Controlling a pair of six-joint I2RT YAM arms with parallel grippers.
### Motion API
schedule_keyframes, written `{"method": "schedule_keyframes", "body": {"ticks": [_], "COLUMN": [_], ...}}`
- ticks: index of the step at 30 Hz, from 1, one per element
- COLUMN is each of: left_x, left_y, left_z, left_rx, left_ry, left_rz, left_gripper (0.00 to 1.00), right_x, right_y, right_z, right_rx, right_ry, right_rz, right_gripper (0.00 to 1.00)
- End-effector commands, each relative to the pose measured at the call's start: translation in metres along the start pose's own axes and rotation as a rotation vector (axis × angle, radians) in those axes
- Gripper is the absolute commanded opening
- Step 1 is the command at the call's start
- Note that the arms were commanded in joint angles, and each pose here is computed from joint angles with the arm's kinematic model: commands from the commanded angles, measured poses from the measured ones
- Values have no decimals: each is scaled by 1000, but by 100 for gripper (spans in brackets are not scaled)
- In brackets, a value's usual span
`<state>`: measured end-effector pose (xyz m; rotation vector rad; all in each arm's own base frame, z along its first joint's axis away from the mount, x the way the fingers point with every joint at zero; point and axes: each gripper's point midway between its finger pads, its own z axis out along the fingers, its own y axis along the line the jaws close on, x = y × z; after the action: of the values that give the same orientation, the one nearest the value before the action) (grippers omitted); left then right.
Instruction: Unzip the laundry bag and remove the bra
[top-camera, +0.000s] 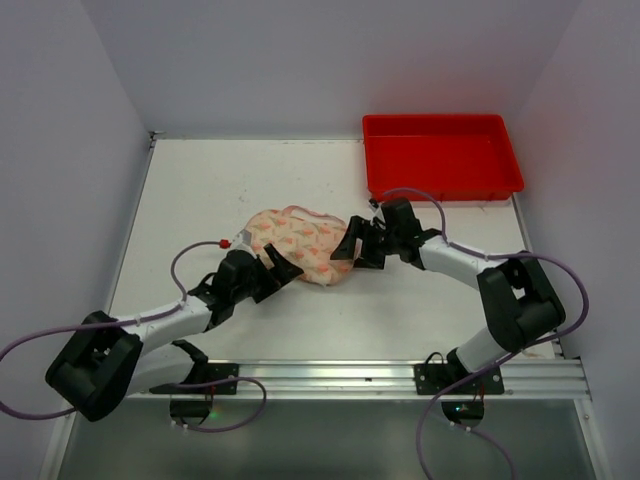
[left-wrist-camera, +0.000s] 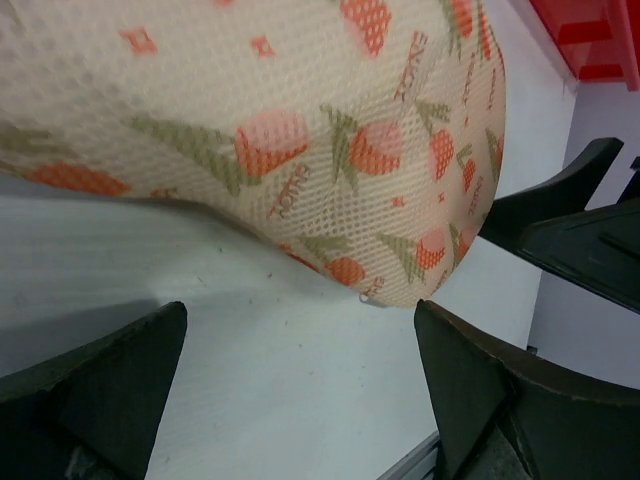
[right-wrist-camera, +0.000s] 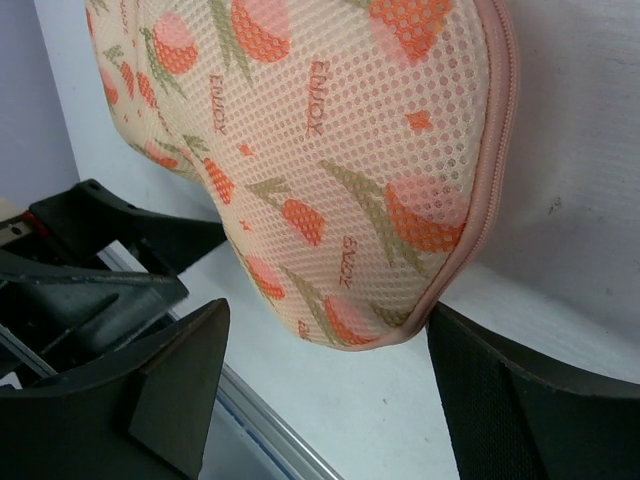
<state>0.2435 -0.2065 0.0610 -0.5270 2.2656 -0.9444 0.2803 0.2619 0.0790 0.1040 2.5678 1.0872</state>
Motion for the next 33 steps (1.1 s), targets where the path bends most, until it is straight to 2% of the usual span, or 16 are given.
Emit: {"method": "schedule_keyframes", "body": {"ticks": [1, 5, 9, 12, 15, 16, 21, 22, 24, 25, 26, 28, 30, 33], "left_x": [-2, -3, 0, 3, 3, 3, -5, -5, -9, -9, -10, -13, -17, -22], "left_y": [-47, -46, -27, -20, -22, -22, -36, -38, -45, -47, -48, -54, -59, -67], "left_z": [2, 15, 29, 40, 45, 46, 48, 48, 48, 48, 48, 46, 43, 41], "left_rx": [162, 147, 94, 69, 76, 79, 133, 138, 151, 152, 153, 158, 149, 134], "left_ry": [-39, -99, -158, -155, -164, -167, -197, -198, -202, -202, -201, -203, -207, -206], "left_rz": [-113, -145, -203, -222, -223, -219, -220, -215, -215, -224, -229, -242, -249, -279], "left_gripper": [100, 100, 100, 97, 88, 81, 56, 40, 26, 13, 7, 0, 0, 0], "right_x": [-4, 1, -1, 0, -1, -2, 2, 6, 7, 7, 11, 12, 17, 21], "right_y": [13, 11, 14, 15, 15, 16, 23, 21, 27, 28, 31, 30, 29, 27], "right_z": [-6, -7, -9, -13, -19, -21, -29, -29, -31, -31, -29, -26, -22, -21], "right_rx": [-50, -47, -65, -68, -71, -75, -84, -84, -94, -97, -99, -75, -39, 21], "right_ry": [-28, -23, -40, -48, -86, -97, -148, -151, -181, -191, -188, -204, -207, -238], "right_rz": [-17, -15, -37, -57, -89, -105, -183, -199, -234, -255, -270, -281, -282, -292], "right_gripper": [81, 81, 81, 82, 83, 84, 83, 83, 81, 79, 78, 74, 71, 60]}}
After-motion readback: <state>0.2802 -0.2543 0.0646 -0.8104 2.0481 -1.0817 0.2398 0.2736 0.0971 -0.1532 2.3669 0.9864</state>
